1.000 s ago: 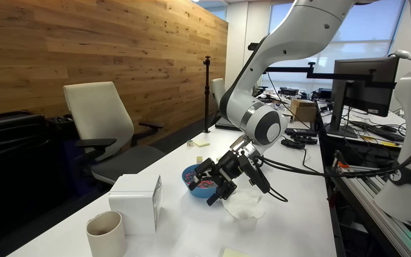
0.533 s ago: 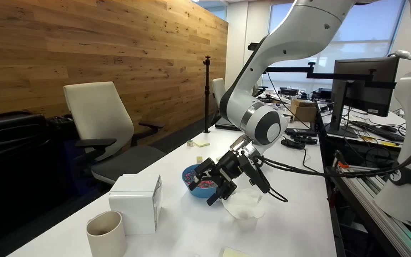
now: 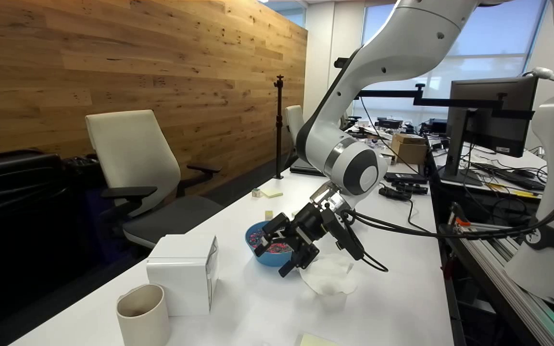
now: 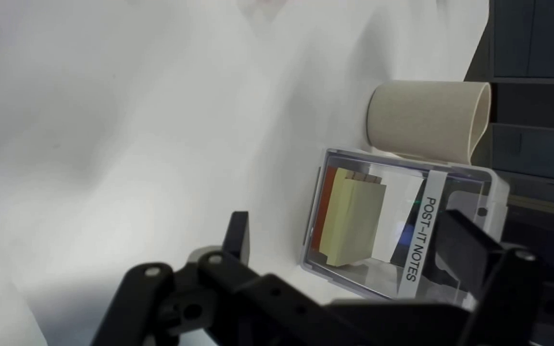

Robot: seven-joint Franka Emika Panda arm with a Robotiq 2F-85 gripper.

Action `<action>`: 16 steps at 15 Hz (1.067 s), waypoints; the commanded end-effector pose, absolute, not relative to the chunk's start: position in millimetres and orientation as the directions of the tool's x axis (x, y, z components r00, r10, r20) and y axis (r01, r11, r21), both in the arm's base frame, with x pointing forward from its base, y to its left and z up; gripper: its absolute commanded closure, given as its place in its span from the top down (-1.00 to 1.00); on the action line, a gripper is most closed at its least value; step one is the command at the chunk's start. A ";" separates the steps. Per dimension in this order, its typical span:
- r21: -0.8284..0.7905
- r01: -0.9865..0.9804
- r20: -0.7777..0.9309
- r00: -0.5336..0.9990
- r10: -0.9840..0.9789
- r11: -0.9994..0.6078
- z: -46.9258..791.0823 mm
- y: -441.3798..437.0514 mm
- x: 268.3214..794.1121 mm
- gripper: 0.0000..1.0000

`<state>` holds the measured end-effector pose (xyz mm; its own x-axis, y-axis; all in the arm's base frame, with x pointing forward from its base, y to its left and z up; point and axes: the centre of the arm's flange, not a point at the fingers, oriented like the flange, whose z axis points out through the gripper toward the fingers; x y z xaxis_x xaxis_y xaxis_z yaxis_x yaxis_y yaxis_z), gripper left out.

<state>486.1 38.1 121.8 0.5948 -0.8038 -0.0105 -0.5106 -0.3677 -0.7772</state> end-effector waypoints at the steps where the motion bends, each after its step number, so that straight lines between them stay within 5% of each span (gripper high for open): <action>1: -0.782 -0.503 -0.015 0.605 -0.796 -0.368 124.1 40.3 484.6 1.00; 16: -0.782 -0.497 -0.024 0.629 -0.777 -0.377 121.0 63.5 483.1 1.00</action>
